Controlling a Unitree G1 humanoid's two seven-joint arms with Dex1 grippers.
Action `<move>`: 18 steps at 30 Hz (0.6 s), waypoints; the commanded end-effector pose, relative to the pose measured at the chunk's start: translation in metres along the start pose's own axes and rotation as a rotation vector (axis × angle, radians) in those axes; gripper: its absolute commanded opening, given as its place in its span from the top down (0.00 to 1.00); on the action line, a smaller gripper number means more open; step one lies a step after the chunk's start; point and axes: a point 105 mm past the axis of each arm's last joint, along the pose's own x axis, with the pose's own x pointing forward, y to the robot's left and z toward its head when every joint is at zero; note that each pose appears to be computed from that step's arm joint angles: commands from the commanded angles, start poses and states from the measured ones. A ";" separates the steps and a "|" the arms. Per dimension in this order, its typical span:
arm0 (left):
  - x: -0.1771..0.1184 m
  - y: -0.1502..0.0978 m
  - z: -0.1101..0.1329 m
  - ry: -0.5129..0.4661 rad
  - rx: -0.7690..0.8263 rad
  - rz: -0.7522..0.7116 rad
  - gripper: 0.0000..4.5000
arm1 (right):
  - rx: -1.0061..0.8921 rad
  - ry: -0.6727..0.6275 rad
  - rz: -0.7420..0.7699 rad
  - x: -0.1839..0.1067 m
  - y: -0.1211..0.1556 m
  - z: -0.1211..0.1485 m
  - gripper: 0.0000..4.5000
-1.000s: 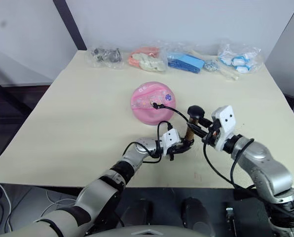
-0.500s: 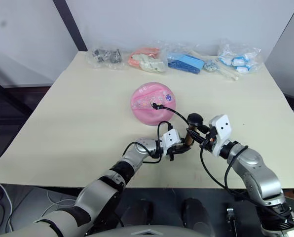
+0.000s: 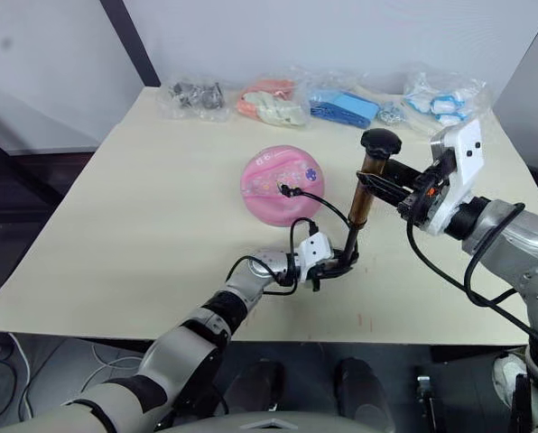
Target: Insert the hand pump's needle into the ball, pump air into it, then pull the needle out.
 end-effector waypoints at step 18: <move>-0.020 -0.025 -0.064 0.206 -0.128 -0.041 0.75 | 0.168 0.329 -0.103 0.006 0.013 -0.210 0.76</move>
